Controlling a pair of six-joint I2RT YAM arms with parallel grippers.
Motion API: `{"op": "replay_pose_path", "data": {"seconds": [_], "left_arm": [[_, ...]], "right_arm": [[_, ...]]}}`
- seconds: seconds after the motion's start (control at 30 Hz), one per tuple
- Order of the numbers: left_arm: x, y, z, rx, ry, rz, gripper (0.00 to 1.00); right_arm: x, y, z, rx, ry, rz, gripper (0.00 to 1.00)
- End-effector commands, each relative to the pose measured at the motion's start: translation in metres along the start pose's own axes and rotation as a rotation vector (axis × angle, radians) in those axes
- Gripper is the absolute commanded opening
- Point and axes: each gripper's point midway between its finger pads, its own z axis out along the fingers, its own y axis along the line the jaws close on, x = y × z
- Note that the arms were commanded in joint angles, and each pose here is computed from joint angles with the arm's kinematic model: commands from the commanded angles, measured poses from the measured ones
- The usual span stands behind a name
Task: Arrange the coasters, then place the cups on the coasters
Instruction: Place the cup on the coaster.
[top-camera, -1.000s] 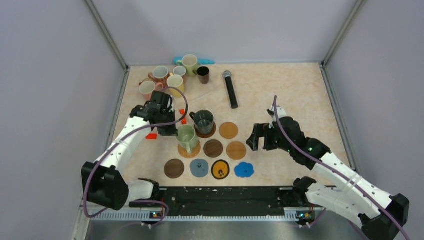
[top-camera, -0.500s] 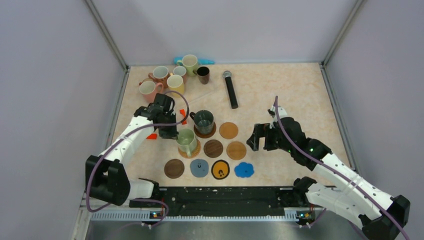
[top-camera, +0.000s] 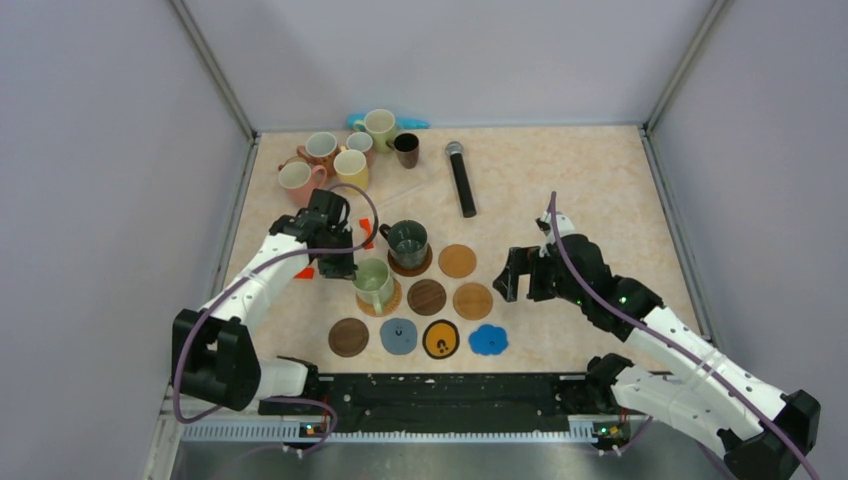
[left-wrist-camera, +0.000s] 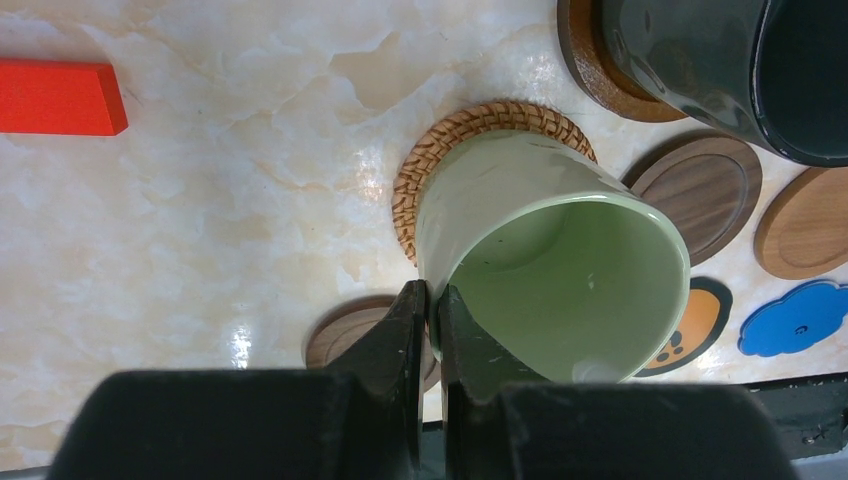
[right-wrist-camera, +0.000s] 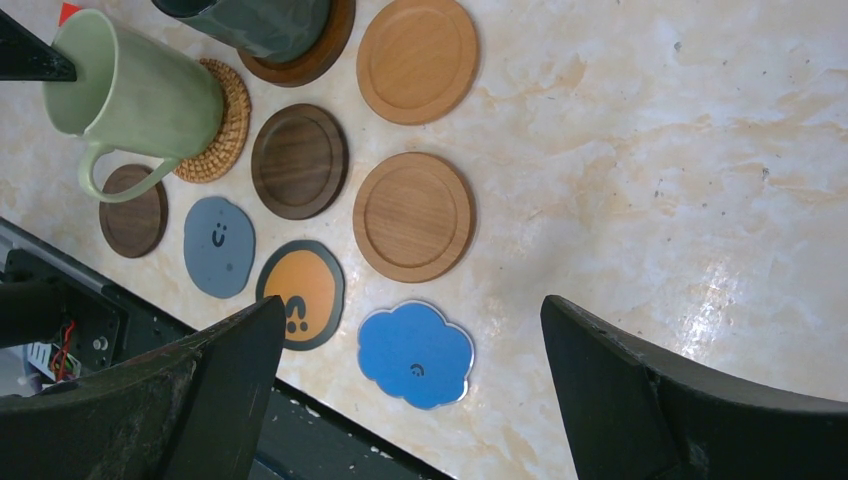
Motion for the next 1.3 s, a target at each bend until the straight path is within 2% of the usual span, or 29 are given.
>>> {"op": "replay_pose_path", "data": {"seconds": [0.0, 0.47, 0.53, 0.67, 0.9, 1.07, 1.27], "left_arm": [[-0.01, -0.009, 0.002, 0.049, -0.043, -0.008, 0.0], [-0.009, -0.02, -0.015, 0.109, -0.06, -0.011, 0.41], [-0.011, -0.024, -0.019, 0.126, -0.067, -0.014, 0.44], [-0.031, -0.019, -0.036, 0.085, -0.164, -0.037, 0.48], [-0.096, 0.019, -0.077, -0.13, -0.454, -0.12, 0.49], [-0.151, 0.063, -0.1, -0.231, -0.659, -0.282, 0.48], [-0.204, 0.098, -0.105, -0.249, -0.75, -0.476, 0.46]], "right_arm": [[-0.011, 0.004, -0.002, -0.012, -0.042, 0.009, 0.98], [-0.008, 0.003, 0.0, -0.012, -0.042, 0.011, 0.98], [-0.008, 0.004, 0.001, -0.018, -0.041, 0.013, 0.98], [-0.008, 0.005, 0.0, -0.025, -0.04, 0.011, 0.98], [-0.01, 0.006, -0.004, -0.038, -0.063, 0.008, 0.99], [-0.008, 0.009, -0.002, -0.05, -0.046, 0.013, 0.99], [-0.009, 0.011, 0.001, -0.059, -0.045, 0.016, 0.98]]}}
